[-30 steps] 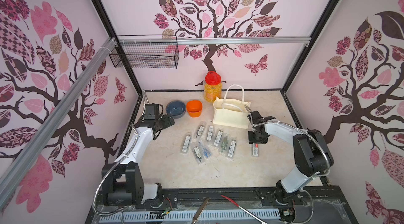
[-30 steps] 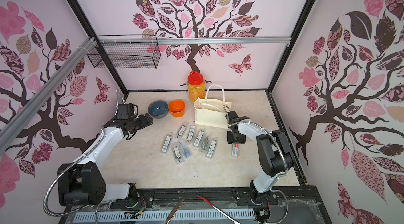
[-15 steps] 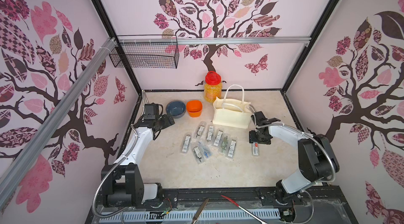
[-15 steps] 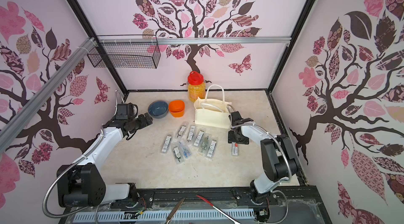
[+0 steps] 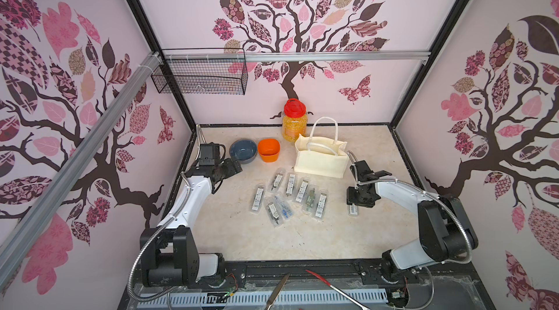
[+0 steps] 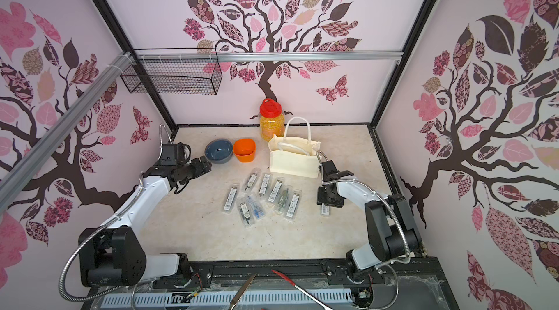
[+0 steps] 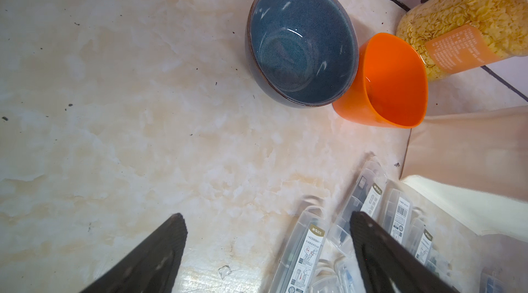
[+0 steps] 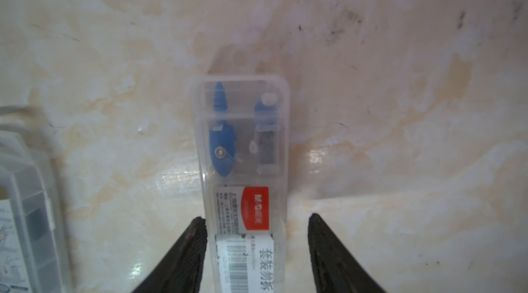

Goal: Put the compass set into the canvas bag
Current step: Pick up the compass set at the center of the board.

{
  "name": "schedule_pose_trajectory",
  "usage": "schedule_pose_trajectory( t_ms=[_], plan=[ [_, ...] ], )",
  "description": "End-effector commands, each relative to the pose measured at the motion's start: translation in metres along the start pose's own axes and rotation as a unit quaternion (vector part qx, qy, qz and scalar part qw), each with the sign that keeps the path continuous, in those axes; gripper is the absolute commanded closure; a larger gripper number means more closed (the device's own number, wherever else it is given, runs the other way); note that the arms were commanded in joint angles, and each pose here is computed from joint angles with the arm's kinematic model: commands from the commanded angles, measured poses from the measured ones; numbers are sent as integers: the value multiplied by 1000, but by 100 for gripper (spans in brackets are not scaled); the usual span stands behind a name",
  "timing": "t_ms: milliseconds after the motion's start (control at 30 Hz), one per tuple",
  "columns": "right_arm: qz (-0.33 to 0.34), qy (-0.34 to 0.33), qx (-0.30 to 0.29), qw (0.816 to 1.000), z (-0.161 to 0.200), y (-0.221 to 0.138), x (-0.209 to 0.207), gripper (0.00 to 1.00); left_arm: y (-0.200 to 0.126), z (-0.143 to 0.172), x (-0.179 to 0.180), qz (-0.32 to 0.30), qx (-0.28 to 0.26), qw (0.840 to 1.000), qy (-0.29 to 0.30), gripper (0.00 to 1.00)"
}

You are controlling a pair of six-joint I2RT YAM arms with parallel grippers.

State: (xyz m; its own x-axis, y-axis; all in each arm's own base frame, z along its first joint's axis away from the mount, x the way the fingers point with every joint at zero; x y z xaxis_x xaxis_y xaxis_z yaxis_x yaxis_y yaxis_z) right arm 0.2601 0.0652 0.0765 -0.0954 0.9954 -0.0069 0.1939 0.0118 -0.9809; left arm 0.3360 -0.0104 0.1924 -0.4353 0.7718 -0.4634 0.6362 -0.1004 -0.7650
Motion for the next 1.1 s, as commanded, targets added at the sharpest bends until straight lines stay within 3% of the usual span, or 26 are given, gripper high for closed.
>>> schedule_pose_trajectory(
  t_ms=[0,200,433,600,833,1067],
  plan=[
    [0,1,10,1000,2,7,1,43,-4,-4,-4,12,-9,1000,0,6],
    [7,-2,23,1000,4,14,0,51,-2,-3,-3,10,-5,1000,0,7],
    [11,-6,25,1000,4,16,-1,53,1,-2,-2,8,-1,1000,-1,7],
    [19,-6,5,1000,-3,2,-3,58,-1,-4,-3,10,-3,1000,0,7],
    [53,-1,-117,992,-36,-75,-14,61,-4,-3,-6,17,-3,1000,-3,7],
    [49,-40,-271,960,-85,-168,-11,61,-6,-3,-9,29,0,1000,-6,7]
  ],
)
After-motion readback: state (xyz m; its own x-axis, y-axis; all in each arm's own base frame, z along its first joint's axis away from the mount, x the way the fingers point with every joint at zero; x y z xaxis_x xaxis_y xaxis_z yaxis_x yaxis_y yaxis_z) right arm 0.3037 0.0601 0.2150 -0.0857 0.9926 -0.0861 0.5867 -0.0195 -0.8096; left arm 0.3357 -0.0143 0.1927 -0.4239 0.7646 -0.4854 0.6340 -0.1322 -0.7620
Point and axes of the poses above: each gripper's point midway between its finger pads, its own y axis out along the fingers, its own x axis along the line the jaws close on, z = x × y, the point moved 5 cm from there along -y, back along the fingers, and after that the axes turned 15 degrees about -y, right-handed, at the moved point
